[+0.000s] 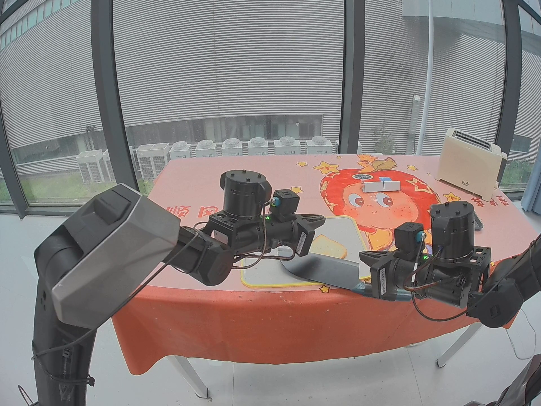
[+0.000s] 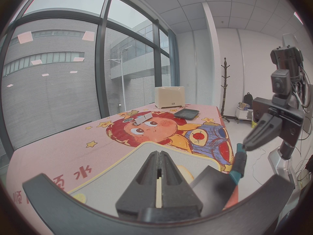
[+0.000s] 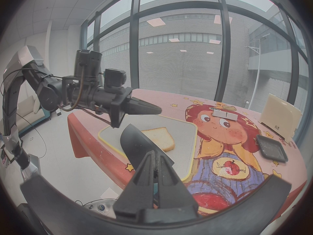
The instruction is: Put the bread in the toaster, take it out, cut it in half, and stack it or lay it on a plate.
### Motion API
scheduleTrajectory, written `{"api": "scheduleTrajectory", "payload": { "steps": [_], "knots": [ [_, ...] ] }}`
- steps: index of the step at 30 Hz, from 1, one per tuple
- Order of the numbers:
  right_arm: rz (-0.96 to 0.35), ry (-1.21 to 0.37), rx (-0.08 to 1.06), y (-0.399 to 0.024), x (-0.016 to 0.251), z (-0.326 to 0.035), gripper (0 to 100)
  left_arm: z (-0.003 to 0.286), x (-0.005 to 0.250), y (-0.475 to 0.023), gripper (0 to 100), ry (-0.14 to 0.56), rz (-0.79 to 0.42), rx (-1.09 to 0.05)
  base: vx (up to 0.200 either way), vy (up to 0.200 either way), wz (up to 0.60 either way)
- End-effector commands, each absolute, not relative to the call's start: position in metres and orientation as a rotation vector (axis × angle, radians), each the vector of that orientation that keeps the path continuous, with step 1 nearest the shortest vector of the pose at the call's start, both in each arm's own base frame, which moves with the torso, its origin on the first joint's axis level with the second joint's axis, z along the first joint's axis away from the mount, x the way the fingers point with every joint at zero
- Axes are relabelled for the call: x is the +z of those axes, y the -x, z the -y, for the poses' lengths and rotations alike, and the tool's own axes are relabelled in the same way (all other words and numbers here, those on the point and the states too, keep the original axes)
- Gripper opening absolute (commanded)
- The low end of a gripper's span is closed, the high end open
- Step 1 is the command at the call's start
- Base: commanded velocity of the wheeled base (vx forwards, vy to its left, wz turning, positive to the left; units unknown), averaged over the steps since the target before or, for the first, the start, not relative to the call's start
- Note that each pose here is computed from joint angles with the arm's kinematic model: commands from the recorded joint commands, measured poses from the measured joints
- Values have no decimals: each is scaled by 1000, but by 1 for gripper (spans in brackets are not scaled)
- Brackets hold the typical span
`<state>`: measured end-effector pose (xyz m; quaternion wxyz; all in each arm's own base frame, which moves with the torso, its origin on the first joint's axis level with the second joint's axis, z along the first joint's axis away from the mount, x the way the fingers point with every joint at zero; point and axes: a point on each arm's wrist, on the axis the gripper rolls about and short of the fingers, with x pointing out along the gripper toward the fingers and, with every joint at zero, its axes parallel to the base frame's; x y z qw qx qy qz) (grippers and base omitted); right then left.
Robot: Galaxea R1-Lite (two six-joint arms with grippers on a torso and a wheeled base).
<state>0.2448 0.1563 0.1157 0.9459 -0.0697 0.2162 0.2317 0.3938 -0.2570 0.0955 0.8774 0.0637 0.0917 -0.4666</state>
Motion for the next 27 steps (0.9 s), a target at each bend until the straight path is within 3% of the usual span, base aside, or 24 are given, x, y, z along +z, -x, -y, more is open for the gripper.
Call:
{"api": "scheduleTrajectory", "payload": {
  "steps": [1, 5, 9, 17, 21, 27],
  "knots": [
    [-372, 124, 456, -233, 137, -148, 100, 224, 142, -354, 0, -127, -151, -949, 0, 0, 0],
    [-304, 104, 466, -220, 159, -142, 100, 182, 152, -293, 0, -129, -171, -874, 0, 0, 0],
    [-356, 144, 468, -210, 163, -135, 100, 160, 142, -256, 0, -103, -200, -838, 0, 0, 0],
    [-495, 298, 489, -186, 146, -120, 100, 151, 138, -248, 0, -80, -123, -728, 0, 0, 0],
    [-533, 614, 492, -179, 123, -89, 100, 146, 144, -250, 0, -27, -103, -686, 0, 0, 0],
    [-578, 705, 456, -181, 113, -70, 100, 122, 149, -259, 0, -18, -86, -610, 0, 0, 0]
  ]
}}
